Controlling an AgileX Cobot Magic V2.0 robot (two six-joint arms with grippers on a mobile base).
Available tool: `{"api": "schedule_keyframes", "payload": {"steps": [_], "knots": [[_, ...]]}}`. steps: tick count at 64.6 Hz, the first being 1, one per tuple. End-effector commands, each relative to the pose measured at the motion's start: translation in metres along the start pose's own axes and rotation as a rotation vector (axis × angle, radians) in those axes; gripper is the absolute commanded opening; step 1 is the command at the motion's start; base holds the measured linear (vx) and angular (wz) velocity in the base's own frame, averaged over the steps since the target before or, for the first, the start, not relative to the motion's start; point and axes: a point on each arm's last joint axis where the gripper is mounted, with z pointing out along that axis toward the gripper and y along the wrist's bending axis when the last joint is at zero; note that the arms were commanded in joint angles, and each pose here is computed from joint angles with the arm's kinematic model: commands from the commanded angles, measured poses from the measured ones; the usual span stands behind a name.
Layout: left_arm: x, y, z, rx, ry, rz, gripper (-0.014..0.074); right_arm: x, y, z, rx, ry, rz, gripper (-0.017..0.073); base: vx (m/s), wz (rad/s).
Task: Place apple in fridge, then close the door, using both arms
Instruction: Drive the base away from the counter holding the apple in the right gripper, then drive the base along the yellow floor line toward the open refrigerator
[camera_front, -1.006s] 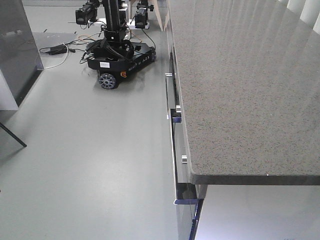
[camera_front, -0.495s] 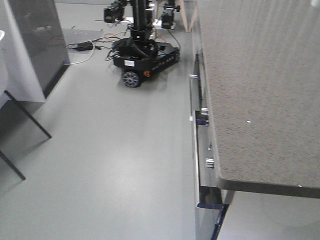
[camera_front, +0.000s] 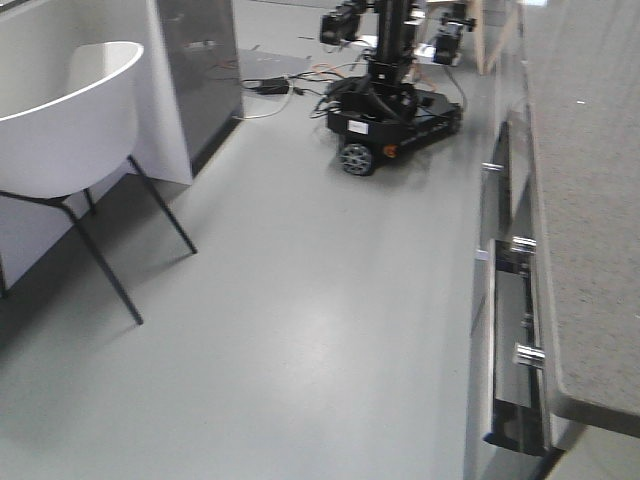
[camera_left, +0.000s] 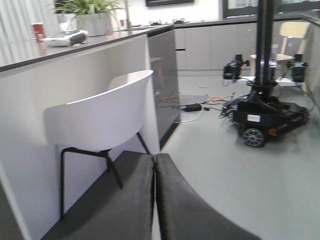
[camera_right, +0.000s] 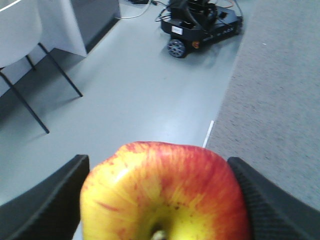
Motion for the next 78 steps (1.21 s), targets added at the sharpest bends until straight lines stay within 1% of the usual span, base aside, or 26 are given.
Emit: {"api": "schedule_keyframes", "payload": {"steps": [1,23,58,78], "knots": [[0.0031,-0.0019,0.0002,0.018,-0.052,-0.003,-0.0006,-0.0104,-0.0003,-0.0129,0.000,-0.113,-0.001,0.0078,0.01,0.40],[0.0031,-0.0019,0.0002,0.018,-0.052,-0.003,-0.0006,-0.0104,-0.0003,-0.0129,0.000,-0.113,-0.001,0.0078,0.00,0.38],[0.0031,-0.0019,0.0002,0.018,-0.052,-0.003,-0.0006,-0.0104,-0.0003,-0.0129,0.000,-0.113,-0.001,0.0078,0.00,0.26],[0.0031,-0.0019,0.0002,0.018,-0.052,-0.003,-0.0006,-0.0104,-0.0003,-0.0129,0.000,-0.113,-0.001,0.0078,0.00,0.39]]}}
